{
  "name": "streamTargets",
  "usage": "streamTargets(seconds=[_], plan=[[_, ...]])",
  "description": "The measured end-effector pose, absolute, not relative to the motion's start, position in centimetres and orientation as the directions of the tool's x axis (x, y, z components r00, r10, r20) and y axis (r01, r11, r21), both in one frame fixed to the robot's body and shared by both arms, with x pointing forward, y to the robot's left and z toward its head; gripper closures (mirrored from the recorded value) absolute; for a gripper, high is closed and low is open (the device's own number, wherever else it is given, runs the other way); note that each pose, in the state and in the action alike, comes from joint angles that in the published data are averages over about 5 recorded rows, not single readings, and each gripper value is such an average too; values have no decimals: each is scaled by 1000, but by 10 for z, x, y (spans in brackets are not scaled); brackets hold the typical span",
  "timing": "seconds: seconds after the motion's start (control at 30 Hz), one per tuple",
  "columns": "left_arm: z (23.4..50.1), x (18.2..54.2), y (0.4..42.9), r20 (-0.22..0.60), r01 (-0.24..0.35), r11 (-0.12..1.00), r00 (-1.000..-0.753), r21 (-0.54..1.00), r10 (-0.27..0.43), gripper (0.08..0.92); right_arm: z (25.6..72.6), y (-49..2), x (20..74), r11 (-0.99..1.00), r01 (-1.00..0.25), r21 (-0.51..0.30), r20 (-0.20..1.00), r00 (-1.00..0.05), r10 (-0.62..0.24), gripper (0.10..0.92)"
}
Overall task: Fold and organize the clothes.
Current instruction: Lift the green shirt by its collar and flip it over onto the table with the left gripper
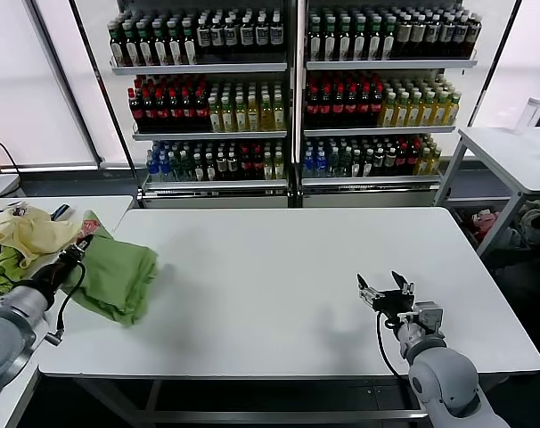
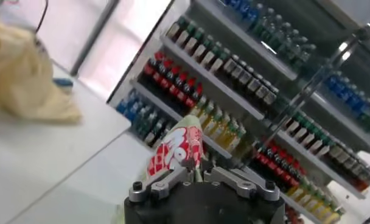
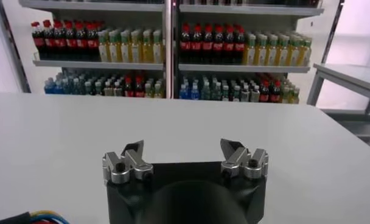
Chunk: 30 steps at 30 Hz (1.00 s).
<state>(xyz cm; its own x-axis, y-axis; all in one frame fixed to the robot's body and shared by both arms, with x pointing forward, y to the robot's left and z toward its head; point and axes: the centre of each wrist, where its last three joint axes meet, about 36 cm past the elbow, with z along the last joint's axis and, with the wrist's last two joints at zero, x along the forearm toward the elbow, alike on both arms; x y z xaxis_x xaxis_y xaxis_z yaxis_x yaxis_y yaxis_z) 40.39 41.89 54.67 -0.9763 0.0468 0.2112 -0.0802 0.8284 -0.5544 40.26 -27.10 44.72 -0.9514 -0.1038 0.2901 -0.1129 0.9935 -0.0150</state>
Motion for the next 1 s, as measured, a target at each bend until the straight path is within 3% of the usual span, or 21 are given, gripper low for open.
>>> streamTargets(seconds=[0.17,0.4,0.83,1.0], plan=[[540,411,379,222,-45,889,-973,-457,65,877,449,-271,403,993,-114,-15,283,-953,-105,200],[502,429,300,275,7,941,-956,-339,107,877,450,-271,406,993,-112,-19,277,-955,-103,200],[448,461,143,341,160,969,-915,-186,216,876,450,-273,411,994,-111,-17,269,-958,-102,200],[441,469,97,333,218,965,-908,-148,256,778,450,-272,414,993,-116,-15,269,-957,-108,200]])
